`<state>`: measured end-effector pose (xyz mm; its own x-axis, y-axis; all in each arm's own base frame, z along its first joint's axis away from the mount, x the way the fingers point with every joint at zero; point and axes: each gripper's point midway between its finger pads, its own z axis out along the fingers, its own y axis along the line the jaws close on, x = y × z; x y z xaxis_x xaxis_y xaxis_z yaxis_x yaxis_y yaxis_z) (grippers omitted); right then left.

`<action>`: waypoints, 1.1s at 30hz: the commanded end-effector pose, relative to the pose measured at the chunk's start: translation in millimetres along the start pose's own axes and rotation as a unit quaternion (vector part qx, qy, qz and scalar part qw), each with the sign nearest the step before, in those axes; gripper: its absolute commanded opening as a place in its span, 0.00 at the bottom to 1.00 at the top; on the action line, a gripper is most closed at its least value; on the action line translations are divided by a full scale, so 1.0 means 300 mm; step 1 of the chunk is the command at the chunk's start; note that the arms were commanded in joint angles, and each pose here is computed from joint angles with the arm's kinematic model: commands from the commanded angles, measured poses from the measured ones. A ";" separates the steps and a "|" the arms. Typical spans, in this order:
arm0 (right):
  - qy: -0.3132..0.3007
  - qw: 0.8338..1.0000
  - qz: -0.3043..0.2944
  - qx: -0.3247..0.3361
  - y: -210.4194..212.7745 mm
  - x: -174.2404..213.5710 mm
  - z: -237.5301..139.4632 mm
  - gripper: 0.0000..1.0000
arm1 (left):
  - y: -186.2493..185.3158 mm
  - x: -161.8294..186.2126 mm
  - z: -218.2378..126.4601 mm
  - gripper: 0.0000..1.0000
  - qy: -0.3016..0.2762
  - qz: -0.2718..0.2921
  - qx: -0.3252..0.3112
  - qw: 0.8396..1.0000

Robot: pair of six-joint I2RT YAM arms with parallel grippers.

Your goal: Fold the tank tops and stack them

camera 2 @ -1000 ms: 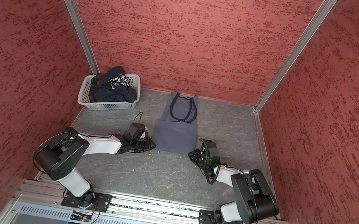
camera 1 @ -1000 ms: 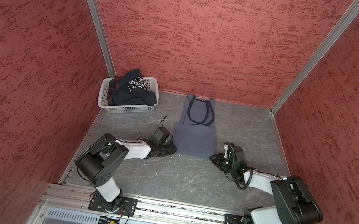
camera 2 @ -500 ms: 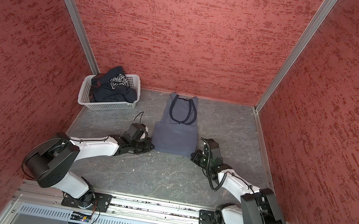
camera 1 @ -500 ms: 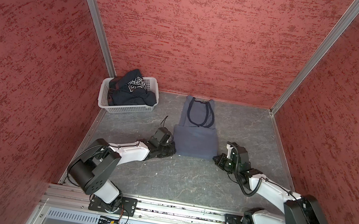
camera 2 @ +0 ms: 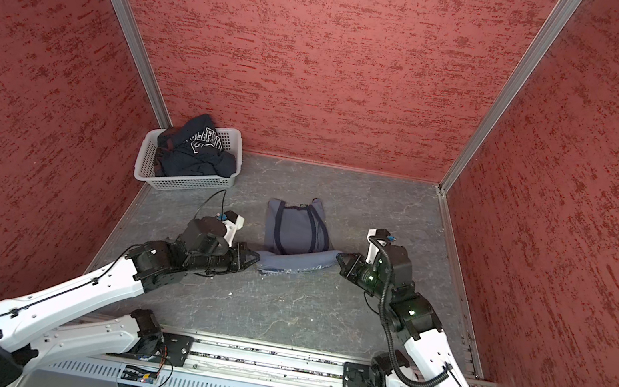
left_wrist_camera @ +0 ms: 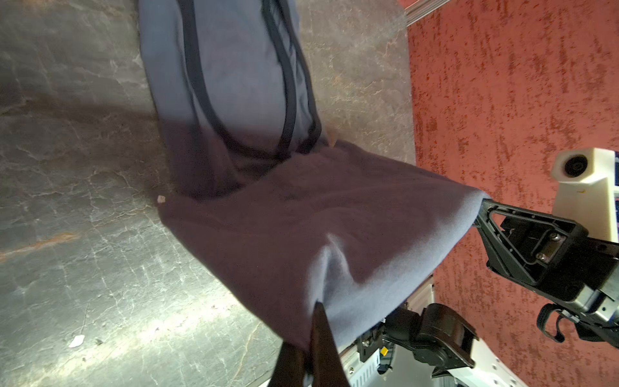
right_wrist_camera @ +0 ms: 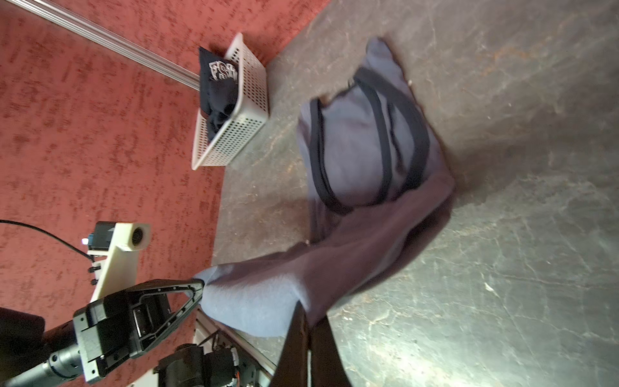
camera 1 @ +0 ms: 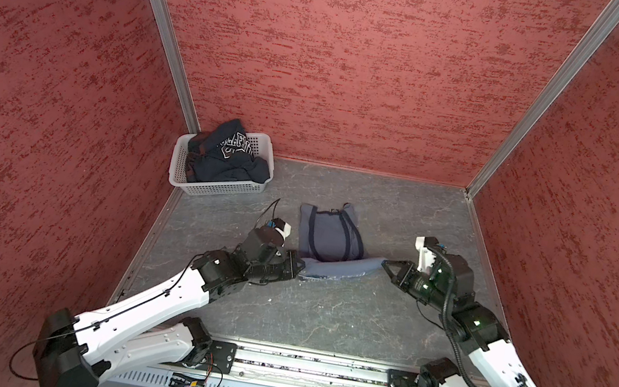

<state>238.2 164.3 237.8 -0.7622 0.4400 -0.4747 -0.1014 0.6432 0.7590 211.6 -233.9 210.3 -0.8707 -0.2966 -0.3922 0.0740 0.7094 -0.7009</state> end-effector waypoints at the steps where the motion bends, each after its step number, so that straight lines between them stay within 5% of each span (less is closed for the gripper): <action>1: -0.009 1.000 -0.015 0.005 0.045 -0.060 0.018 0.00 | -0.017 -0.078 -0.036 0.00 -0.027 -0.001 -0.021 0.999; 10: -0.027 0.997 -0.070 0.014 0.085 -0.279 0.247 0.00 | 0.052 -0.309 0.108 0.00 -0.047 -0.066 -0.044 0.996; 16: 0.008 0.998 -0.053 0.030 -0.027 -0.349 0.474 0.00 | 0.161 -0.447 0.260 0.00 -0.040 -0.111 -0.069 0.991; 19: 0.023 0.998 -0.044 0.043 -0.111 -0.387 0.582 0.03 | 0.234 -0.512 0.349 0.16 -0.026 -0.140 -0.082 0.986; 23: 0.030 0.996 -0.048 0.063 -0.207 -0.466 0.727 0.34 | 0.339 -0.625 0.443 0.40 -0.030 -0.162 -0.113 0.980; 26: 0.040 0.991 -0.058 0.112 -0.284 -0.513 0.801 0.48 | 0.376 -0.703 0.484 0.57 -0.027 -0.154 -0.140 0.978; 33: 0.052 0.981 -0.103 0.157 -0.317 -0.412 0.705 0.59 | 0.395 -0.607 0.406 0.73 -0.040 -0.087 -0.212 0.973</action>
<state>499.7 185.7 119.1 -0.8179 0.2856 -0.4994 -0.0360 0.8409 0.5400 460.7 -177.4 119.0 -0.7971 -0.5361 -0.2779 -0.3327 0.7740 -0.5387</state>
